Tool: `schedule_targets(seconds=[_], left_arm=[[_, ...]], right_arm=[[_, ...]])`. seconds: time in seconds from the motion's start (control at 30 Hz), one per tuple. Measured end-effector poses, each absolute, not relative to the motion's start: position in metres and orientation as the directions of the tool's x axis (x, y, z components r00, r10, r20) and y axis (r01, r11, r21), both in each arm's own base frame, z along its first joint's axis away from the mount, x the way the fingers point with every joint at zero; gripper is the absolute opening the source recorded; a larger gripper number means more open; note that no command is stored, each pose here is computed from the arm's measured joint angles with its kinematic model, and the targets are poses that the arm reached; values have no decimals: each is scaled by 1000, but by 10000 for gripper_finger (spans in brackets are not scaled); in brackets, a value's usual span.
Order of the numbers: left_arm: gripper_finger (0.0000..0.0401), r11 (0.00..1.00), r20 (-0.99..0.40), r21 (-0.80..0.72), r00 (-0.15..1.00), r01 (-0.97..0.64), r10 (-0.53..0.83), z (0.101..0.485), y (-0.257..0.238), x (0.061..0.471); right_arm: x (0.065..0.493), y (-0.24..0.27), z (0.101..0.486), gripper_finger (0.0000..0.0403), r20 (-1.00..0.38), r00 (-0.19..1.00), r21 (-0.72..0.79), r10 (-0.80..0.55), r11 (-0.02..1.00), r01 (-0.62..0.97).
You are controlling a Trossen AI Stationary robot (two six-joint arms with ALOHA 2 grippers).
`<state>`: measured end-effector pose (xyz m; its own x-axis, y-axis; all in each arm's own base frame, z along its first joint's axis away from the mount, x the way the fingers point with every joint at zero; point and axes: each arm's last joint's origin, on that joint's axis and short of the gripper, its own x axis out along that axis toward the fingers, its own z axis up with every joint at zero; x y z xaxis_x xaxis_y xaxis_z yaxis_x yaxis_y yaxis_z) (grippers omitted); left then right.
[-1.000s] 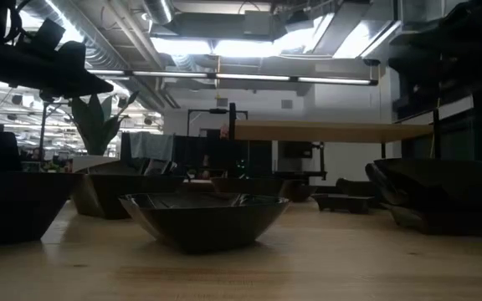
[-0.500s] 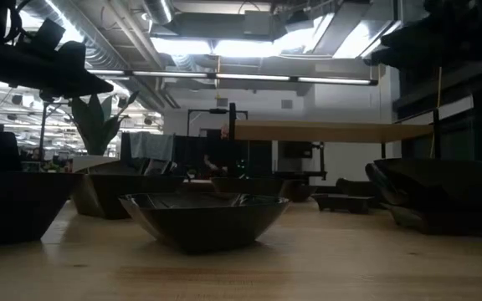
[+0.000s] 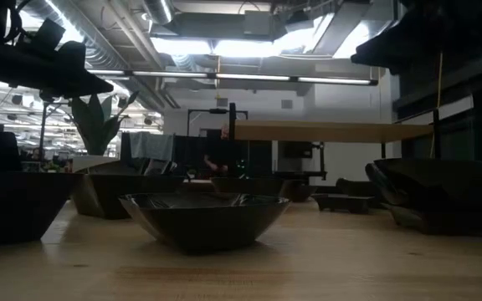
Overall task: Pick & Place Mini shaped plates
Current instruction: Put the black distorted square plate on the shelf
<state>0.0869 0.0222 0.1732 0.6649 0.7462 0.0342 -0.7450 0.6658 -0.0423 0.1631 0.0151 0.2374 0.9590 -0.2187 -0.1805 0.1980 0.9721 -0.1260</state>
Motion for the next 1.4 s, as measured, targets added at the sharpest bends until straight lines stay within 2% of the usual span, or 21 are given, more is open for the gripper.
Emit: schedule_targets(seconds=[0.33, 0.57, 0.77, 0.97, 1.17, 1.4], left_arm=[[15, 666, 34, -43, 665, -745, 746, 173, 22, 87], [15, 666, 34, -42, 665, -745, 746, 173, 22, 87], [15, 666, 35, -43, 665, -745, 746, 173, 22, 87], [15, 666, 34, -43, 665, -745, 746, 173, 22, 87], [15, 666, 34, -43, 665, -745, 746, 173, 22, 87], [15, 666, 34, -42, 665, -745, 746, 173, 22, 87]], right_arm=[[166, 16, 250, 112, -297, 935, -224, -196, 966, 131], [160, 15, 261, 60, -435, 877, -204, -204, 971, 125], [152, 18, 263, 6, -560, 824, -23, -89, 996, 91], [152, 22, 267, 22, -620, 784, 140, 31, 987, 72], [148, 24, 270, 17, -669, 730, 270, 138, 961, 65], [142, 26, 272, 23, -715, 664, 460, 219, 862, 211]])
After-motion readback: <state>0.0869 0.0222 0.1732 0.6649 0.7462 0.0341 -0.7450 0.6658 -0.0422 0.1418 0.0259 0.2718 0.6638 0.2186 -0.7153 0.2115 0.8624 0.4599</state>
